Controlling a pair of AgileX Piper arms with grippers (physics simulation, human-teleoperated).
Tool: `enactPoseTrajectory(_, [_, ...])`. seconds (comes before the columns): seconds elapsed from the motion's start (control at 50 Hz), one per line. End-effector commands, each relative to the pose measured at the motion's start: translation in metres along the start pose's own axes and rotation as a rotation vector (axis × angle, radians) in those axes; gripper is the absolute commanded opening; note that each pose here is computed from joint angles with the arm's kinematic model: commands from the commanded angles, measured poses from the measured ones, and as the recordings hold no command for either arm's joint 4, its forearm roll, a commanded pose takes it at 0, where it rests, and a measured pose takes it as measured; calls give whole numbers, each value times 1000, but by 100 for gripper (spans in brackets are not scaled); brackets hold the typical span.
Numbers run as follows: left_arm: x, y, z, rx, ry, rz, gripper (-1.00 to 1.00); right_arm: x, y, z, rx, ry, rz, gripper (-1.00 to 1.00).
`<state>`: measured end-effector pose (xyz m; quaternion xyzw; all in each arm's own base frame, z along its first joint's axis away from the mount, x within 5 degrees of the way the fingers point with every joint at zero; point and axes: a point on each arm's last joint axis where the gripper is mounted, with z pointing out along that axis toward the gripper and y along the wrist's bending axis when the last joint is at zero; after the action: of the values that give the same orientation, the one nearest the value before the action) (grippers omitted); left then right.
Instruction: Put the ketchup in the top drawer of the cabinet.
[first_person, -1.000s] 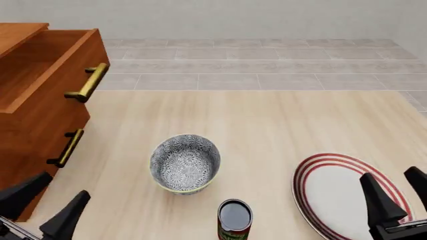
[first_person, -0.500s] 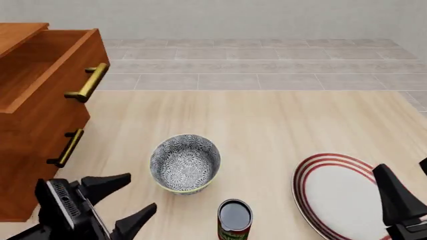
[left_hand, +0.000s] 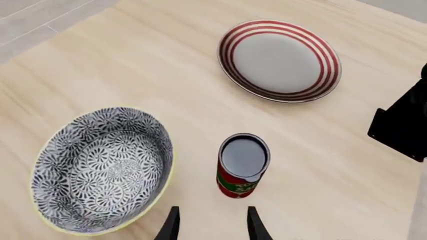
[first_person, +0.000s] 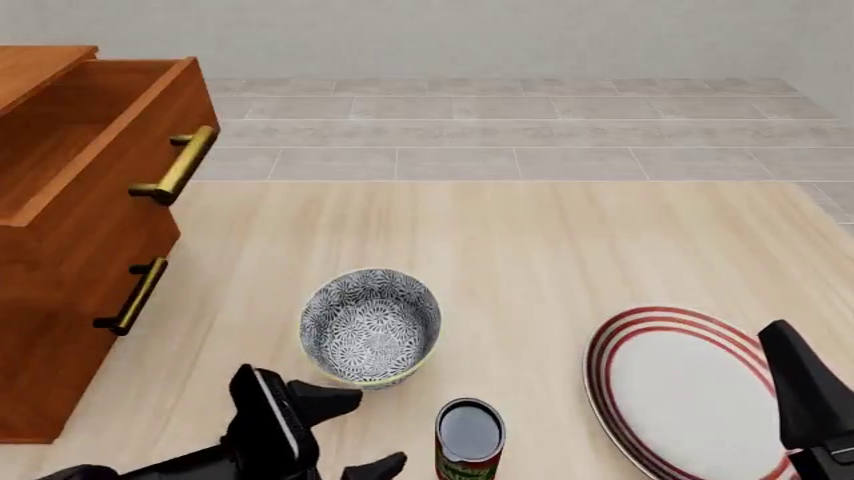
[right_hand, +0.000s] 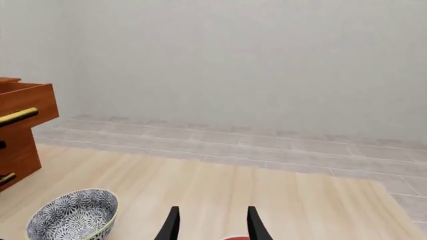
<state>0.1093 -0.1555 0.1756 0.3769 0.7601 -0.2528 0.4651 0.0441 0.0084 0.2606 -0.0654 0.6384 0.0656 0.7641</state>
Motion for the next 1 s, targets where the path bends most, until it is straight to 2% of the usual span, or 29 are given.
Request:
enactPoseTrajectory(0.02, [13,-10,22,43,48,20,100,-3,0,0,-2,-9,8,100])
enactPoseTrajectory(0.24, [16,-13,34,54,65,-8,100,-7,0,-1,-2,-14,24,100])
enactPoseTrajectory(0.44, [21,-16,48,61,79,15,100,-4,0,-1,-12,-9,31,100])
enactPoseTrajectory(0.7, [14,-34,63,121,85,41,100,1,1,0,-13,-3,43,100])
enactPoseTrajectory(0.74, [10,-33,63,117,79,16,100,2,1,0,-21,-1,44,100])
enactPoseTrajectory(1.0, [18,-35,78,117,95,23,100,3,1,0,-27,0,45,100])
